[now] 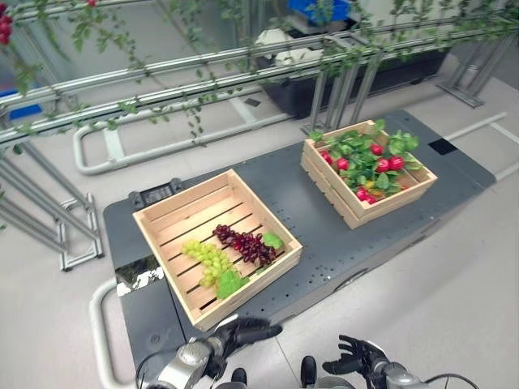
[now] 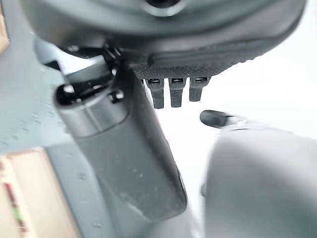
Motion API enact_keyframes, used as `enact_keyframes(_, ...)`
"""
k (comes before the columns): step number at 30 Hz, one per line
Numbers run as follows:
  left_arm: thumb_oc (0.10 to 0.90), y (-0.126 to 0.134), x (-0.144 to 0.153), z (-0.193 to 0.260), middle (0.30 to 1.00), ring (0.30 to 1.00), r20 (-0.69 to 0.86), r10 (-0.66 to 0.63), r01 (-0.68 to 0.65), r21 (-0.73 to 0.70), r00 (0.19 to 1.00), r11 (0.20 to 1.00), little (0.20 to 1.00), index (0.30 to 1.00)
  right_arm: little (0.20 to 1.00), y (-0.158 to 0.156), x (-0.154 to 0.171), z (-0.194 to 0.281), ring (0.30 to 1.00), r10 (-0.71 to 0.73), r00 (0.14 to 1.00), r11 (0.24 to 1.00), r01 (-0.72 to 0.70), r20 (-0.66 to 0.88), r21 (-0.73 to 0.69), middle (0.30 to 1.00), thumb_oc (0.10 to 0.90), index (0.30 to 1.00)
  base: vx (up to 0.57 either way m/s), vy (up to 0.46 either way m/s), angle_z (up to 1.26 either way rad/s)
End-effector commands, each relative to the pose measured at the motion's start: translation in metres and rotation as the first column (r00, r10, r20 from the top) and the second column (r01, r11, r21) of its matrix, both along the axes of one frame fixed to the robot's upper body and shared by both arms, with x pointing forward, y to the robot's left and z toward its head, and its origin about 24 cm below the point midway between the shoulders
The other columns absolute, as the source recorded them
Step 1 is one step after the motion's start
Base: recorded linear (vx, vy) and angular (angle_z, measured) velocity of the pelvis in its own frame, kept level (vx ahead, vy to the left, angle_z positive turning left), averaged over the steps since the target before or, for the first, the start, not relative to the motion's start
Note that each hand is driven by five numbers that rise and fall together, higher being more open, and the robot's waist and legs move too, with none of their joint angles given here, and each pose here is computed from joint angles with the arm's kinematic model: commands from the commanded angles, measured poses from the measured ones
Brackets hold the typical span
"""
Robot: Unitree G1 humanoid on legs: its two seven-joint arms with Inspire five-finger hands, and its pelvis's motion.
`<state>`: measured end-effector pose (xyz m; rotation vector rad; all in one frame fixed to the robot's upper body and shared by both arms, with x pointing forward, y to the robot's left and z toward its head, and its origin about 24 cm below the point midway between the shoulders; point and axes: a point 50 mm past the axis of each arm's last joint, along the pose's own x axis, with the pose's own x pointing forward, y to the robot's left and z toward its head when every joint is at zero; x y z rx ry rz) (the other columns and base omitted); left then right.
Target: Pick up the fruits from the basket on one side to the basket on the other side
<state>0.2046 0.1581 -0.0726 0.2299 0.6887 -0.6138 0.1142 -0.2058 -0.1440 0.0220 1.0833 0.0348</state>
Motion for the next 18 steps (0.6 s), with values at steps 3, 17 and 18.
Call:
enact_keyframes(3, 0.800, -0.011, 0.051, 0.084, 0.900, 0.900, 0.409, -0.090, 0.142, -0.098, 0.908, 0.985, 0.900, 0.900, 0.900, -0.009, 0.019, 0.008, 0.900, -0.018, 0.996, 0.999, 0.021, 0.090, -0.033, 0.900, 0.800, 0.900, -0.01, 0.140, 0.25)
enact_keyframes(17, 0.800, 0.026, 0.062, 0.223, 0.900, 0.900, 0.941, -0.120, 0.000, 0.127, 0.318, 0.992, 0.900, 0.900, 0.900, -0.003, -0.018, -0.003, 0.900, -0.051, 0.998, 0.998, 0.052, 0.040, -0.029, 0.900, 0.800, 0.900, 0.09, 0.054, 0.05)
enact_keyframes(18, 0.800, 0.029, 0.063, 0.232, 0.900, 0.900, 0.958, -0.123, -0.053, 0.142, 0.261, 0.989, 0.900, 0.900, 0.900, -0.002, -0.022, -0.004, 0.900, -0.053, 0.998, 0.998, 0.054, 0.032, -0.031, 0.900, 0.800, 0.900, 0.09, -0.024, -0.01)
